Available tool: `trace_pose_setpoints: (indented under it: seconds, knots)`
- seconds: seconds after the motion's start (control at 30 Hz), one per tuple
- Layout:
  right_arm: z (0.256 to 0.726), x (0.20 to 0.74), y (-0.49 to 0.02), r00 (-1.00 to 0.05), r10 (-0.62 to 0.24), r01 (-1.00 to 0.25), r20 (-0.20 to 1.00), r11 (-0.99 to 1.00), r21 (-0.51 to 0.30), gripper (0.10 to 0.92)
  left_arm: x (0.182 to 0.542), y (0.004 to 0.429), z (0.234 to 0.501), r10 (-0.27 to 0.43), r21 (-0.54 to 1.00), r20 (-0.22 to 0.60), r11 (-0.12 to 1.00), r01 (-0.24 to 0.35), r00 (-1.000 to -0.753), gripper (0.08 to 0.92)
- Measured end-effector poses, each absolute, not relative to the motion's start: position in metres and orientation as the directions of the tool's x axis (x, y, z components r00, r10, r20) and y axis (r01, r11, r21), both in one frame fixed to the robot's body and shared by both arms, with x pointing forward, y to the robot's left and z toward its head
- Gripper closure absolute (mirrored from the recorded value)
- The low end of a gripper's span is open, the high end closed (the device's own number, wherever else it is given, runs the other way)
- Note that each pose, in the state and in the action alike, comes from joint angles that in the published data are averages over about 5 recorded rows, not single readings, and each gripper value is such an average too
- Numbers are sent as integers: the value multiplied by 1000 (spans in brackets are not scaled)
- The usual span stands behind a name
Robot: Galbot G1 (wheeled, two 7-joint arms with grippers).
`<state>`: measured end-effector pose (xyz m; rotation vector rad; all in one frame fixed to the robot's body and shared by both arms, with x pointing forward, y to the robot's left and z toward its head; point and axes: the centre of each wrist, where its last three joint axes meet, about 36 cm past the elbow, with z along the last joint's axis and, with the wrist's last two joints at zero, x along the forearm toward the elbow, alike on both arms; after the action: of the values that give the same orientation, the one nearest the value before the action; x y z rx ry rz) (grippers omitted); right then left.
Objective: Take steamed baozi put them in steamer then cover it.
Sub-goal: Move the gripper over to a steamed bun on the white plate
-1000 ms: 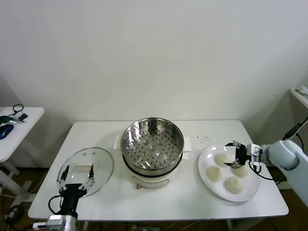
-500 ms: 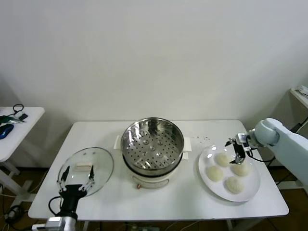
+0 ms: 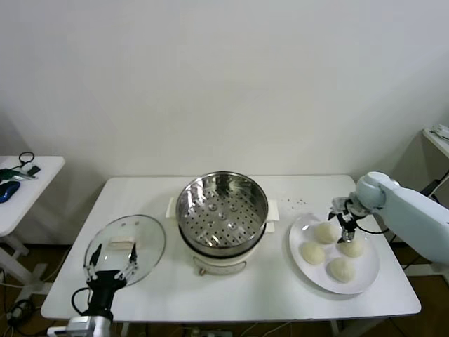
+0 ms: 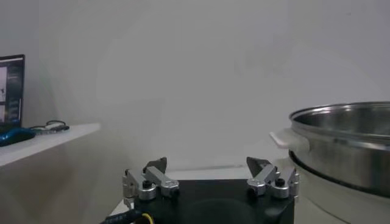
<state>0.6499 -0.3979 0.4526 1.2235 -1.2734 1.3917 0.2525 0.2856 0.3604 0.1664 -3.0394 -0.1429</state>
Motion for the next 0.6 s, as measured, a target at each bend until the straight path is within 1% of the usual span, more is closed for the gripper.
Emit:
trace_pose_setpoints:
  seconds: [0.33,0.43,0.6]
  knots:
    - [444,661,-384,-122,-17,-986,992,-111,-123,203,254,287,358,-120,99,94,989,-111,-988,177]
    - [444,663,-383,-116,-18,-987,993,-110,-117,224,254,288,357,-121,100,96,989,-112,-988,177]
    - [445,664,-383,-107,-19,-988,994,-110,-109,290,254,287,356,-122,99,99,989,-112,-988,177]
